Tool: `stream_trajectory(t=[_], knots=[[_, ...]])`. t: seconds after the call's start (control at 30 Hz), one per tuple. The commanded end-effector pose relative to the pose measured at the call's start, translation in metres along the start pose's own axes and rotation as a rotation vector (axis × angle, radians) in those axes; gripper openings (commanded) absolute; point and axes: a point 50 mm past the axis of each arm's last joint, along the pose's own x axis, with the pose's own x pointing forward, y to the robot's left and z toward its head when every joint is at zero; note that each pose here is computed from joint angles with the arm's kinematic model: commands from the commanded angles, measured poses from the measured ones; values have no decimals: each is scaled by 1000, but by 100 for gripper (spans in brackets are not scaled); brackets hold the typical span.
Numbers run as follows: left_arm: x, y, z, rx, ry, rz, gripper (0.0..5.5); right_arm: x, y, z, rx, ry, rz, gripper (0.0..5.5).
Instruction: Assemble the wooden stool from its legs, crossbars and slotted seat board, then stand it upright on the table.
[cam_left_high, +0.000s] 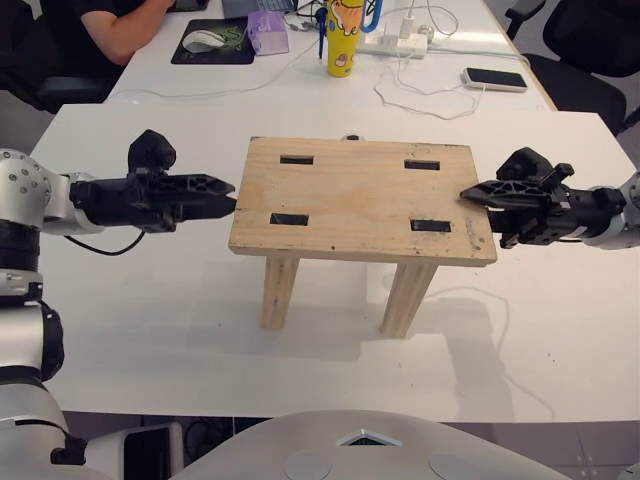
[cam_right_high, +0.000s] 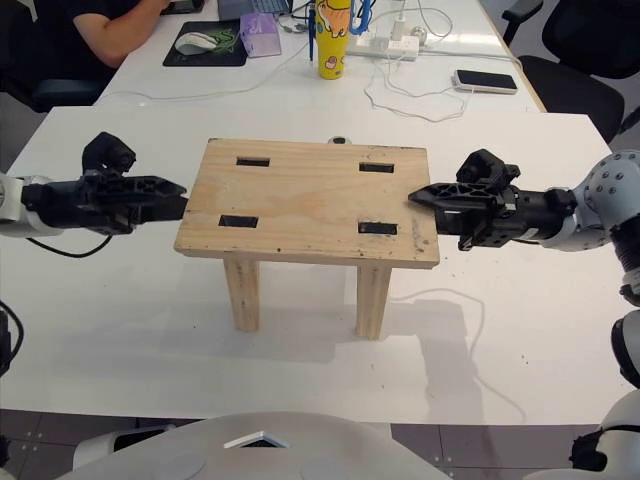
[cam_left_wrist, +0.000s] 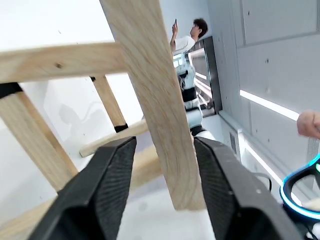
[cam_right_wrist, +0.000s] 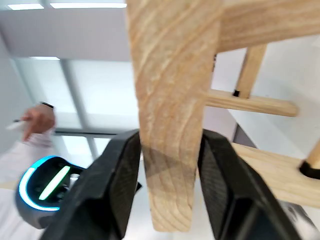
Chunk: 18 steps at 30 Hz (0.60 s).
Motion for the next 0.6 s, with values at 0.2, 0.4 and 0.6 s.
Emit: stream_trajectory(t=[0.2, 0.4, 0.6], knots=[[-71, 5, -7, 178, -193, 189, 379, -36, 10, -3, -191, -122, -82, 326], [-116, 24, -111, 313, 140, 417, 407, -80, -47, -77, -379, 205, -500, 326], [-67, 7, -171, 522, 563, 295, 337, -33, -88, -144, -602, 546, -399, 251]])
